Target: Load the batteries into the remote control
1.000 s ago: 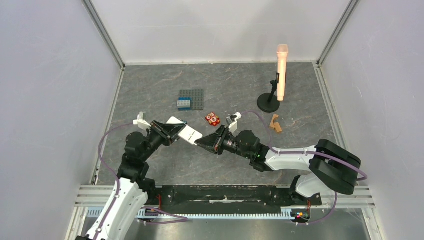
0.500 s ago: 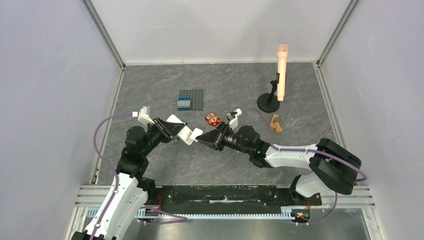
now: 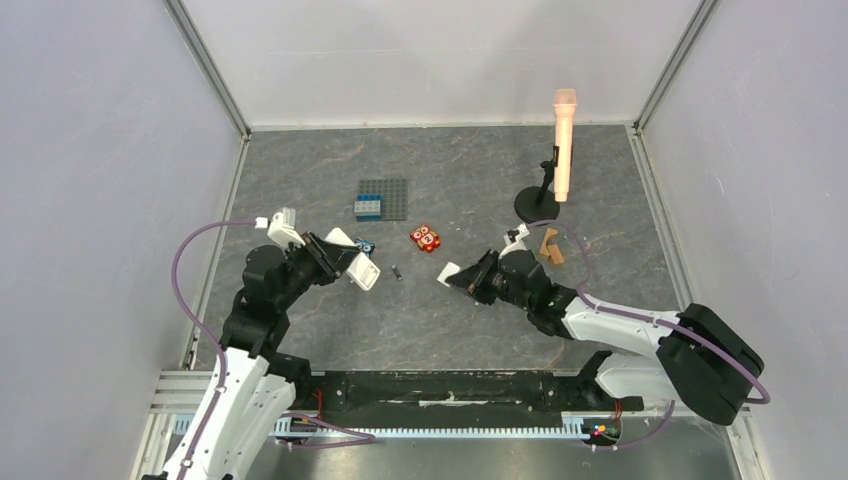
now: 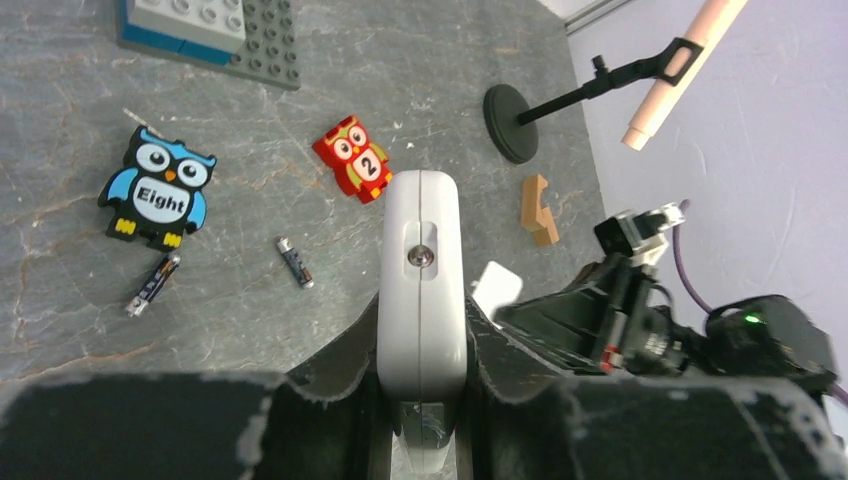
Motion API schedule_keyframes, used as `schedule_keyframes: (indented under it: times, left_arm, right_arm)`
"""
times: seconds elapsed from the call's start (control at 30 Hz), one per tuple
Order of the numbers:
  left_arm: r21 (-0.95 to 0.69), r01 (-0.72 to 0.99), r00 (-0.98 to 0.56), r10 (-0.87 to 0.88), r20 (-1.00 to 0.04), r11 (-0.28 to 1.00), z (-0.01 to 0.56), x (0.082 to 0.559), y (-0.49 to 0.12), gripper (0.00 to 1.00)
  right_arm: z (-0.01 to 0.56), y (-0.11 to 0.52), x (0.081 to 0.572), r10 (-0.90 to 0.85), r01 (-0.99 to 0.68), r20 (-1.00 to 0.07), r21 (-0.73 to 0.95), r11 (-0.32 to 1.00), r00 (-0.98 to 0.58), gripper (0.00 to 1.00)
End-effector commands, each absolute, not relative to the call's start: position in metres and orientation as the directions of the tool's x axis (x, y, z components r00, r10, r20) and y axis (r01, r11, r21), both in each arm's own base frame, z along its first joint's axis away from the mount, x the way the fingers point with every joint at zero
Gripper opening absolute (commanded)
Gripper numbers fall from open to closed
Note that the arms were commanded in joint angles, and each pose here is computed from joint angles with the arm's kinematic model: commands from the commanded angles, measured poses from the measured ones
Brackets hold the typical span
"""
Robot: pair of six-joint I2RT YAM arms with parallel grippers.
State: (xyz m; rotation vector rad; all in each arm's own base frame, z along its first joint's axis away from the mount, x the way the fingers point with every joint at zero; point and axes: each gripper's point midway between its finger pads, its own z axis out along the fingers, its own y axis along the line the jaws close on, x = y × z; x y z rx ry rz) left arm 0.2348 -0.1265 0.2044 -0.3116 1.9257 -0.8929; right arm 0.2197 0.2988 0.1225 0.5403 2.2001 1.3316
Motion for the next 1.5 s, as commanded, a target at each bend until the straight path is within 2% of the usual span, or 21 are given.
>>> schedule_keyframes:
  times: [0.0, 0.2, 0.43, 0.5, 0.53, 0.67, 0.77, 0.9, 1.07, 1.27, 1.47]
  left_arm:
    - [-0.669, 0.253, -0.443, -0.531, -0.723, 0.699, 0.246, 0.235, -0.128, 0.02]
    - [-0.679, 0.315, -0.442, -0.531, -0.723, 0.663, 0.265, 0.237, -0.138, 0.02]
    - [-0.663, 0.319, -0.477, -0.49, -0.73, 0.677, 0.264, 0.23, -0.14, 0.02]
    - [-0.654, 0.327, -0.487, -0.471, -0.736, 0.683, 0.262, 0.227, -0.14, 0.02]
    - [-0.647, 0.335, -0.488, -0.461, -0.741, 0.685, 0.263, 0.226, -0.141, 0.02]
    - [-0.603, 0.378, -0.488, -0.402, -0.775, 0.702, 0.266, 0.22, -0.142, 0.02]
    - [-0.554, 0.367, -0.467, -0.367, -0.804, 0.747, 0.272, 0.224, -0.135, 0.02]
    - [-0.531, 0.248, -0.443, -0.392, -0.806, 0.81, 0.28, 0.235, -0.115, 0.02]
    - [-0.528, 0.071, -0.433, -0.451, -0.78, 0.846, 0.275, 0.241, -0.09, 0.02]
    - [-0.527, -0.129, -0.429, -0.527, -0.734, 0.84, 0.257, 0.237, -0.066, 0.02]
    - [-0.537, -0.167, -0.453, -0.548, -0.703, 0.827, 0.245, 0.236, -0.066, 0.02]
  right_arm:
    - [0.064, 0.252, 0.23, 0.518, 0.122, -0.385, 0.703, 0.701, -0.764, 0.0]
    - [0.031, 0.226, 0.233, 0.434, 0.157, -0.451, 0.531, 0.833, -0.78, 0.02]
    - [0.026, 0.195, 0.23, 0.365, 0.174, -0.51, 0.384, 0.907, -0.779, 0.53]
    - [0.036, 0.195, 0.234, 0.353, 0.161, -0.53, 0.375, 0.913, -0.771, 0.64]
    - [0.043, 0.197, 0.236, 0.336, 0.138, -0.542, 0.372, 0.918, -0.77, 0.67]
    - [0.071, 0.208, 0.247, 0.287, 0.062, -0.591, 0.371, 0.926, -0.754, 0.69]
    - [0.094, 0.236, 0.259, 0.203, -0.077, -0.645, 0.379, 0.922, -0.737, 0.68]
    - [0.107, 0.291, 0.272, 0.011, -0.26, -0.668, 0.306, 0.916, -0.745, 0.65]
    - [0.103, 0.359, 0.293, -0.199, -0.398, -0.678, 0.149, 0.905, -0.707, 0.64]
    - [0.083, 0.413, 0.31, -0.29, -0.483, -0.688, 0.101, 0.87, -0.665, 0.58]
    - [0.056, 0.419, 0.317, -0.349, -0.497, -0.682, 0.024, 0.867, -0.643, 0.51]
